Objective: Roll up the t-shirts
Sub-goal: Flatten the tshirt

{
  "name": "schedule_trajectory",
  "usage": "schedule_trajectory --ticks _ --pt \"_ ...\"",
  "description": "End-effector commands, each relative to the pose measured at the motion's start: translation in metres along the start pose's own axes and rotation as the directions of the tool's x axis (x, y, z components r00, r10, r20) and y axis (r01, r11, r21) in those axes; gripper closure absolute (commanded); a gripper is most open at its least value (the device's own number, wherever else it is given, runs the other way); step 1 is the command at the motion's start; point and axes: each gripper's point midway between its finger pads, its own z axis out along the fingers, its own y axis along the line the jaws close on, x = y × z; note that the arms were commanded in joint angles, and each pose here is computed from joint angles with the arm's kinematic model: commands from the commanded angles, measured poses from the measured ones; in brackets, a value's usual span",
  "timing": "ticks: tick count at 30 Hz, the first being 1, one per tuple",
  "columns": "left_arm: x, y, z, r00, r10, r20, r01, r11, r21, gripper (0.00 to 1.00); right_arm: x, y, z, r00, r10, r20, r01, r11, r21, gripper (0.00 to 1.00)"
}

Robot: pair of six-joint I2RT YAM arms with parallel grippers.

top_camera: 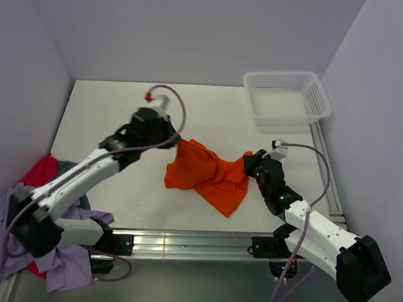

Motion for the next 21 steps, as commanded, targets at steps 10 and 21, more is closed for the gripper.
schedule_trajectory --ticks 10,21 --pt "0.026 0.109 -0.075 0.961 -0.21 0.18 0.252 0.934 -0.254 0.92 -0.024 0.016 -0.004 0.998 0.014 0.066 -0.01 0.999 -0.052 1.0" --pt "0.015 0.096 -0.068 0.955 -0.208 0.21 0.245 0.954 -0.171 0.55 -0.019 0.031 0.0 1.0 -0.018 0.023 0.021 0.993 -0.118 1.0"
